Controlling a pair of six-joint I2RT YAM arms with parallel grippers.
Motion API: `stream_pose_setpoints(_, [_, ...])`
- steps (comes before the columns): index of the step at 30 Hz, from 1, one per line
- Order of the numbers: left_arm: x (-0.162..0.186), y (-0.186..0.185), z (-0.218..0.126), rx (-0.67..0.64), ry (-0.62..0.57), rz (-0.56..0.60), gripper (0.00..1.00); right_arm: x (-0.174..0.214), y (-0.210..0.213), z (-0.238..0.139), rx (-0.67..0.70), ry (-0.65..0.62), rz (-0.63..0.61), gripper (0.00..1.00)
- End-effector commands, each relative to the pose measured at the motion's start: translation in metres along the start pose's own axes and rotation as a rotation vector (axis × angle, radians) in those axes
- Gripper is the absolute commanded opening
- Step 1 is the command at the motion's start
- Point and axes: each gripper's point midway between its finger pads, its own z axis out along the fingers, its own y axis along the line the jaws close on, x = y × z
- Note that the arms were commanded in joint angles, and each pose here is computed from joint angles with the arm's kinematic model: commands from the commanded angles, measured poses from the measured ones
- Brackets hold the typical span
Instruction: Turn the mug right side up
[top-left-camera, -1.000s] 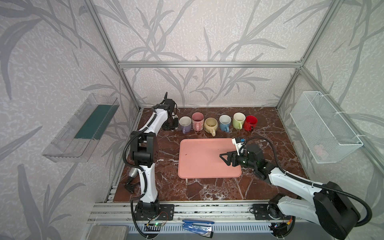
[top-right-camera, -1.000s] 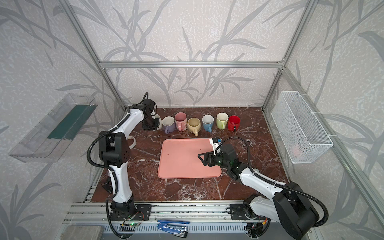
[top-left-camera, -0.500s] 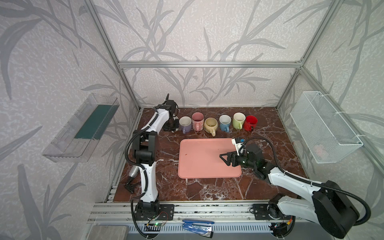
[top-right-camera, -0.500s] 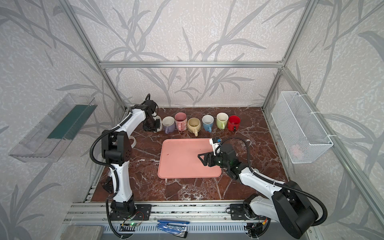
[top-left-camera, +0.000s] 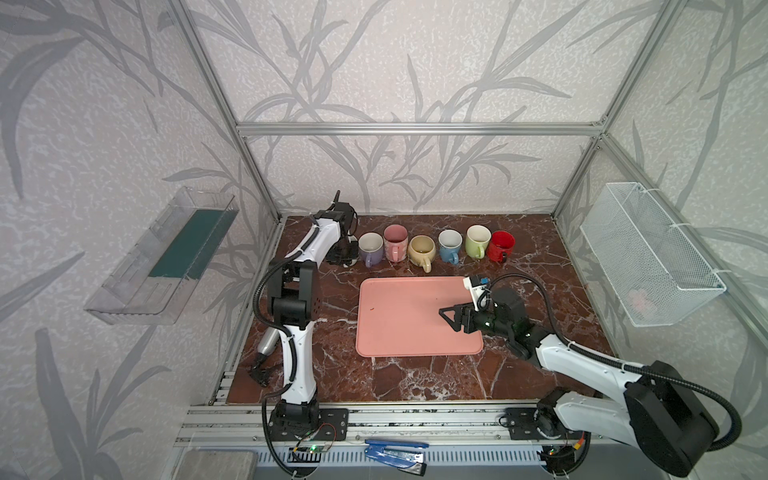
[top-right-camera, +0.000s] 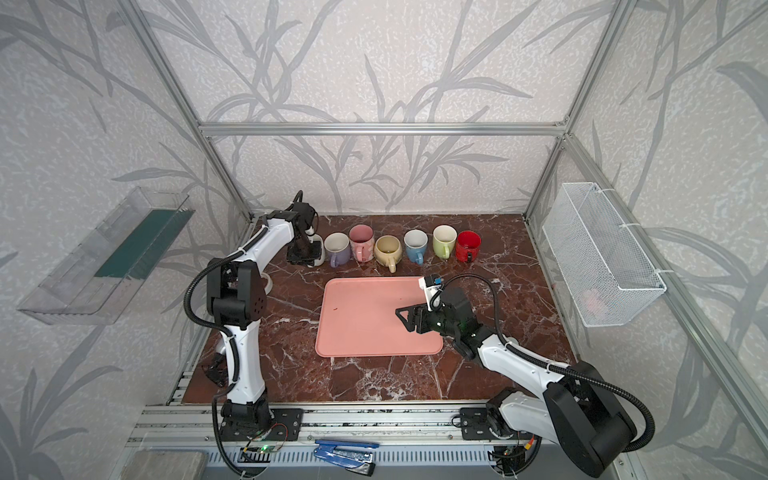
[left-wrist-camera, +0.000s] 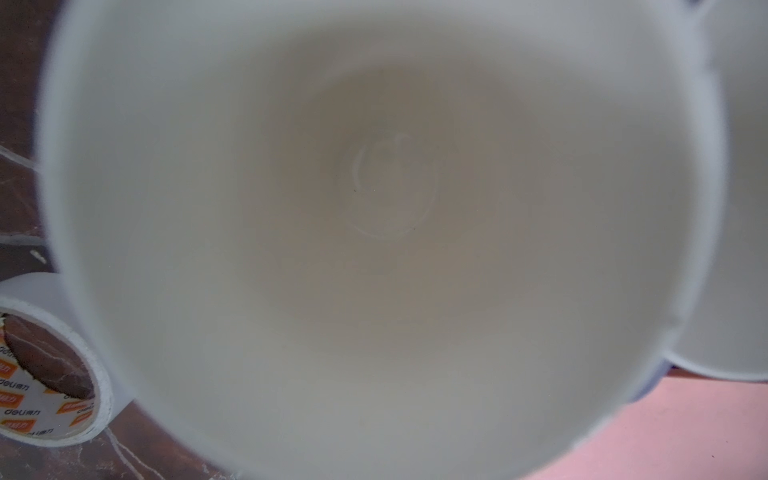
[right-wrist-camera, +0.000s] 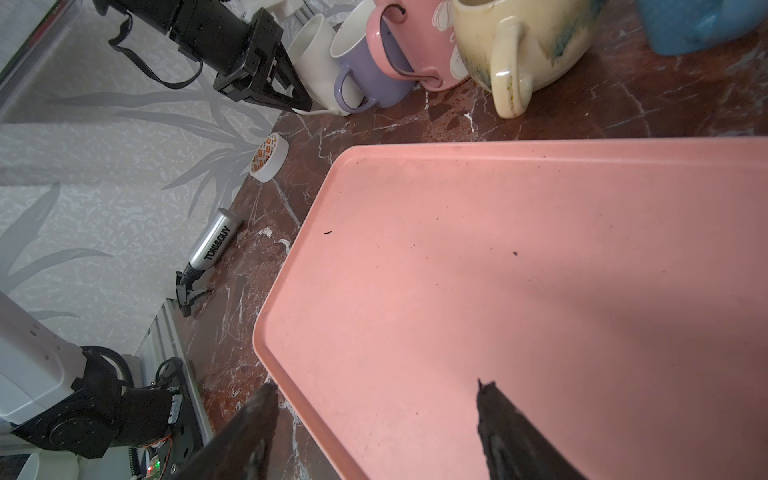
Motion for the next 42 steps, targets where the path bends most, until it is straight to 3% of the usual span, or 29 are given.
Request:
stream_pose_setpoints(1, [-0.007, 0.000, -0.011, -0.014, -0.028, 0.026, 0.12, -0.005, 0.004, 0.000, -0.012, -0.019, -0.009, 0.75])
stream_pose_setpoints(11, [-0.007, -0.002, -0.020, -0.005, -0.045, 0.029, 0.31, -0.012, 0.009, -0.009, -0.004, -0.039, -0.036, 0.75])
stream_pose_setpoints(25, [0.004, -0.002, -0.099, 0.050, -0.231, 0.032, 0.63, -0.034, 0.012, -0.032, 0.076, -0.095, -0.125, 0.78])
stream_pose_setpoints(30, [0.025, 0.001, -0.135, 0.087, -0.341, 0.004, 0.81, -0.047, 0.005, -0.049, 0.161, -0.126, -0.160, 0.87])
stream_pose_setpoints(33, [0.041, 0.010, -0.149, 0.086, -0.418, -0.031, 0.83, -0.053, -0.006, -0.056, 0.238, -0.144, -0.168, 0.98])
stream_pose_setpoints(37, [0.065, 0.020, -0.158, 0.117, -0.572, -0.100, 0.90, -0.061, -0.028, -0.070, 0.362, -0.197, -0.174, 0.99])
stream_pose_setpoints(42, [0.092, 0.045, -0.158, 0.073, -0.749, -0.161, 0.91, -0.080, -0.056, -0.092, 0.538, -0.336, -0.257, 0.99])
